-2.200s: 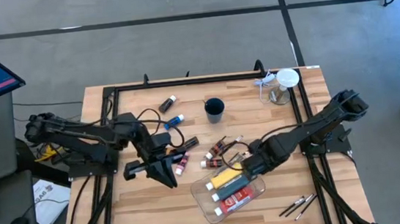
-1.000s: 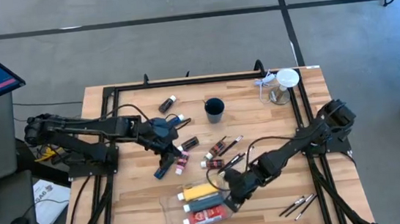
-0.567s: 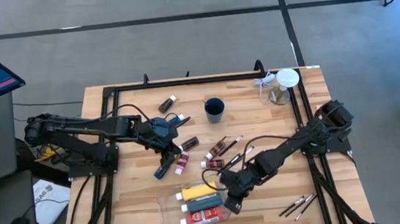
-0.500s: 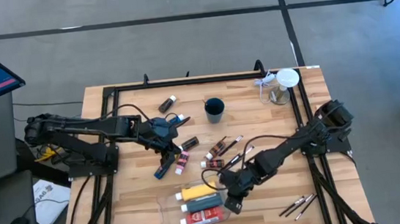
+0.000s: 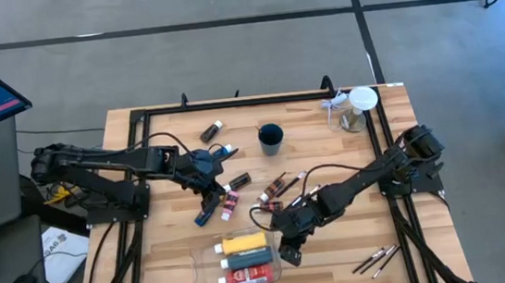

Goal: Pick & Place Paint Supplies
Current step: Move the transparent bin to the bottom center of the table, then put the top small blue paint bottle into the transparent bin

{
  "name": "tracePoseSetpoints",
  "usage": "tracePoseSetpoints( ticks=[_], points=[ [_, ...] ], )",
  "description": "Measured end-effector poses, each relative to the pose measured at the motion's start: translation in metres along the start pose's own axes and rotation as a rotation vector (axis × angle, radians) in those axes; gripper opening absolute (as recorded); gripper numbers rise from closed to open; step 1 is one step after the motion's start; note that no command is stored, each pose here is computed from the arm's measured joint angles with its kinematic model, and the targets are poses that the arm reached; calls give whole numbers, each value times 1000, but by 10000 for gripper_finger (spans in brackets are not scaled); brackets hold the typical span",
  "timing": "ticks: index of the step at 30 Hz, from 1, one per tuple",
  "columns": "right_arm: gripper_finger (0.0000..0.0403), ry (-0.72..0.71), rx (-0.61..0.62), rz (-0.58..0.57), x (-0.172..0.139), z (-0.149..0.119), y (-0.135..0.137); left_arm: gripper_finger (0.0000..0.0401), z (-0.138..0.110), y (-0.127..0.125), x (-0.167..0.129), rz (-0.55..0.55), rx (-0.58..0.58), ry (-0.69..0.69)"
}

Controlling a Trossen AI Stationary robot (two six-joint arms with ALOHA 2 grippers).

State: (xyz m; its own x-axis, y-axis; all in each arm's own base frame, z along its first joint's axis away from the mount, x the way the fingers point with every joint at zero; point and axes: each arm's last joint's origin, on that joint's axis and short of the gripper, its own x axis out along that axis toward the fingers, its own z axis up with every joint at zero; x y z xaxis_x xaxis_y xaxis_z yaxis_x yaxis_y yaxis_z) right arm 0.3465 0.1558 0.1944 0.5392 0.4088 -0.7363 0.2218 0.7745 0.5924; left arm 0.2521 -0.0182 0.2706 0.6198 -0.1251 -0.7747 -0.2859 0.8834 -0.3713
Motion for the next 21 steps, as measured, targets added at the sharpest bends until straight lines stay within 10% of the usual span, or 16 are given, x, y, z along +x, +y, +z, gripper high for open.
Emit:
tracePoseSetpoints(
  ticks=[13, 21],
  points=[
    [0, -14, 18, -67, -19, 4, -5, 1, -29, 33, 4, 279, -276, 199],
    [0, -259, -15, -74, -69, 16, 11, 1, -66, 50, 21, 187, -509, 188]
  ],
)
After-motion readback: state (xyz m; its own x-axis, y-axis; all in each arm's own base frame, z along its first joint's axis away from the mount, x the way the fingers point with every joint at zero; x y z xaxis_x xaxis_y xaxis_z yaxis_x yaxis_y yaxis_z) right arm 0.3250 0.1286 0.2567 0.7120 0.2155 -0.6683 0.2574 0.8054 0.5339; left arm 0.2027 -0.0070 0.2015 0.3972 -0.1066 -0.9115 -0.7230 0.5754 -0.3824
